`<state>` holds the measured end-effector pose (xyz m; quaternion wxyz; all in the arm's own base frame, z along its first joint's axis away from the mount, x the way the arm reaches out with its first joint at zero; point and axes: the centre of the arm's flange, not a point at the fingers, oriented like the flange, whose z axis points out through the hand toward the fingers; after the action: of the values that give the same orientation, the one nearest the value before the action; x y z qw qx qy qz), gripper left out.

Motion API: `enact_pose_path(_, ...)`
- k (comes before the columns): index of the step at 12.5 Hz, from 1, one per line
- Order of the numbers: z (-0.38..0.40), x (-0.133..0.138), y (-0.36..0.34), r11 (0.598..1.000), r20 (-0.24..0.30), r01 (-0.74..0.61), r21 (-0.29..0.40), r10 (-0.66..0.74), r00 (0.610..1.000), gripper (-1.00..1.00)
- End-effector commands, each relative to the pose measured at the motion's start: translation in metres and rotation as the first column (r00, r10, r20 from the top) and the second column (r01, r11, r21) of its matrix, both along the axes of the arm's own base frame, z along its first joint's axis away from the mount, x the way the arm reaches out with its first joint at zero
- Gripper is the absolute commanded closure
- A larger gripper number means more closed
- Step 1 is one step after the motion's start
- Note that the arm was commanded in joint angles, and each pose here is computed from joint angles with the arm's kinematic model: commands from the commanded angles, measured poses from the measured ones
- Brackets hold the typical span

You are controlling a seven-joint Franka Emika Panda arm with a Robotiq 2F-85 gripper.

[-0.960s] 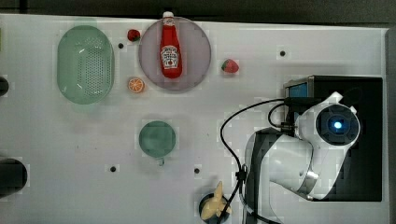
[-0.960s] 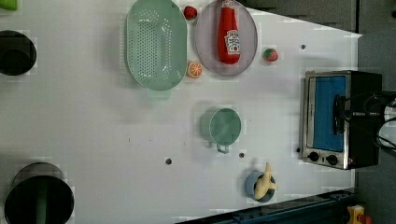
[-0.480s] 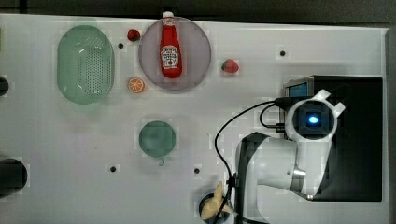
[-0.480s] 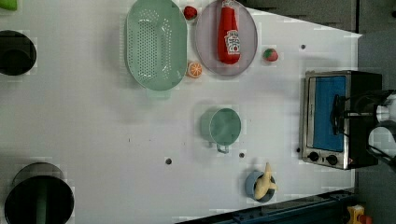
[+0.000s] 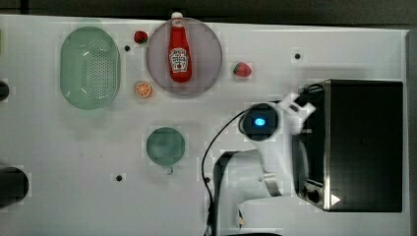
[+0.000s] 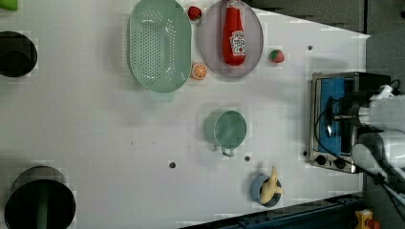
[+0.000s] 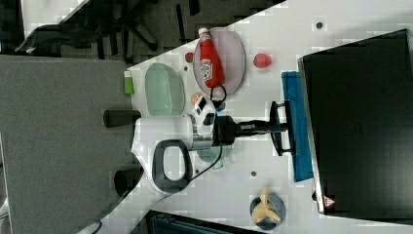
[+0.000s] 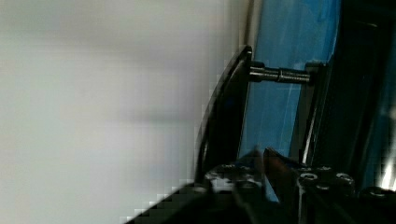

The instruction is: Flap open oven.

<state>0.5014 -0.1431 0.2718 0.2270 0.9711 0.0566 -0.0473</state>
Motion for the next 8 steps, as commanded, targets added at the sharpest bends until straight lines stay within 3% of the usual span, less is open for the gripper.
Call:
enact_pose_path(1,-0.047,-0.005,0.061,0.995,0.010,0.057,-0.081,-0.057,0.998,0.65)
enact_pose_path(5,-0.098,-0.005,0.096,0.982,0.038,0.117,-0.145,-0.113,0.993,0.65)
enact_pose_path(8,-0.131,0.002,0.110,0.983,0.010,0.084,-0.165,-0.083,0.996,0.65)
